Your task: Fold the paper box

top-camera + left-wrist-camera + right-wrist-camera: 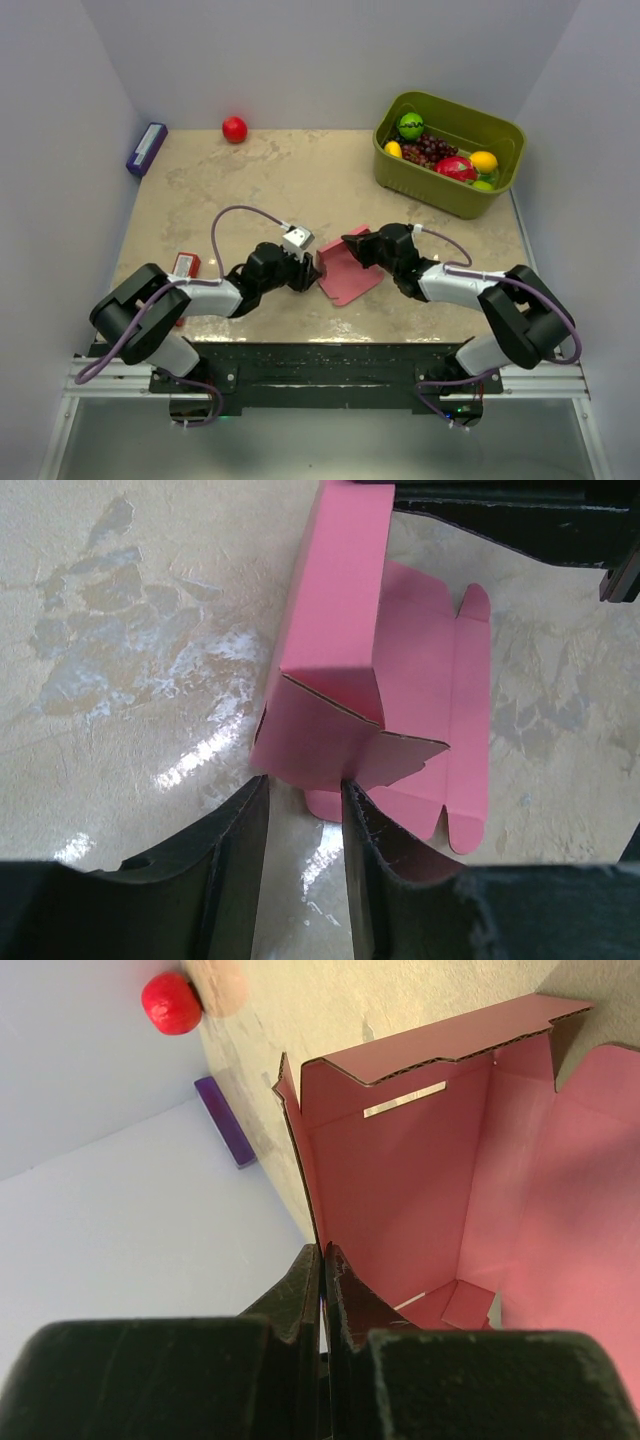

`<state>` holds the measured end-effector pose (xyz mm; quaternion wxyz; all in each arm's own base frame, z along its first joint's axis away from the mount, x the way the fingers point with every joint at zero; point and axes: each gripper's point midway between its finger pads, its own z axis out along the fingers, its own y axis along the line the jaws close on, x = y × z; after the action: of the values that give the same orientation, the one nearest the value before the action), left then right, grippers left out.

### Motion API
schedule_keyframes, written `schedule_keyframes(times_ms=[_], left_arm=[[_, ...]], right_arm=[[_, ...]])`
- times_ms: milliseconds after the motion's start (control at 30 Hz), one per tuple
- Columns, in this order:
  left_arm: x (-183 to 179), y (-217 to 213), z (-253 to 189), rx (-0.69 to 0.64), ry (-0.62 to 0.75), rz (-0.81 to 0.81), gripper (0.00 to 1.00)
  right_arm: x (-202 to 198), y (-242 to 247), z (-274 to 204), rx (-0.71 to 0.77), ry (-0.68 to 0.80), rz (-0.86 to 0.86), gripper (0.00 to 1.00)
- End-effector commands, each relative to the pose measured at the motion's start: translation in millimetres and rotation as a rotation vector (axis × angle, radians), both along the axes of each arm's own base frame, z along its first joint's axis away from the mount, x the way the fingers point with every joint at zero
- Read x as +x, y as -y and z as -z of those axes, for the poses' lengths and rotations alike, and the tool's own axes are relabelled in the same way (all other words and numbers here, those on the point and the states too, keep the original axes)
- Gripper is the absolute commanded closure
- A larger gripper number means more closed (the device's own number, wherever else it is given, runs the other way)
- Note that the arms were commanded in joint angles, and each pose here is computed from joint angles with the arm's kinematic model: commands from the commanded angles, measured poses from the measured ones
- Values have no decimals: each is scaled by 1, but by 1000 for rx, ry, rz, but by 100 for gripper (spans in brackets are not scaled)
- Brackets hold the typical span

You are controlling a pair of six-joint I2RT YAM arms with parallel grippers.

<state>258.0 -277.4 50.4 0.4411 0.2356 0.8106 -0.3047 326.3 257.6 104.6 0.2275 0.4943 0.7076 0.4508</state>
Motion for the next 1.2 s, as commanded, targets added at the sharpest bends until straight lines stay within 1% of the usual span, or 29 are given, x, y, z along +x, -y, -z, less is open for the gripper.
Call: schedule_keyframes(times_ms=[0, 233, 433, 667, 867, 1167], left_arm=[[24, 15, -29, -39, 150, 4, 60], [31, 9, -32, -27, 235, -20, 60], [34, 10, -33, -29, 264, -18, 61], [35, 10, -23, -3, 261, -20, 61], [32, 7, -20, -24, 254, -31, 61], [29, 11, -15, -48, 248, -42, 62]], right_arm=[[-5, 10, 32, -81, -68, 27, 100], [-11, 15, 48, -126, -67, 18, 100], [-19, 19, 68, -151, -76, -4, 100], [-25, 27, 76, -180, -67, 0, 100], [-29, 33, 80, -217, -50, -8, 100], [-38, 40, 93, -222, -42, -14, 100]])
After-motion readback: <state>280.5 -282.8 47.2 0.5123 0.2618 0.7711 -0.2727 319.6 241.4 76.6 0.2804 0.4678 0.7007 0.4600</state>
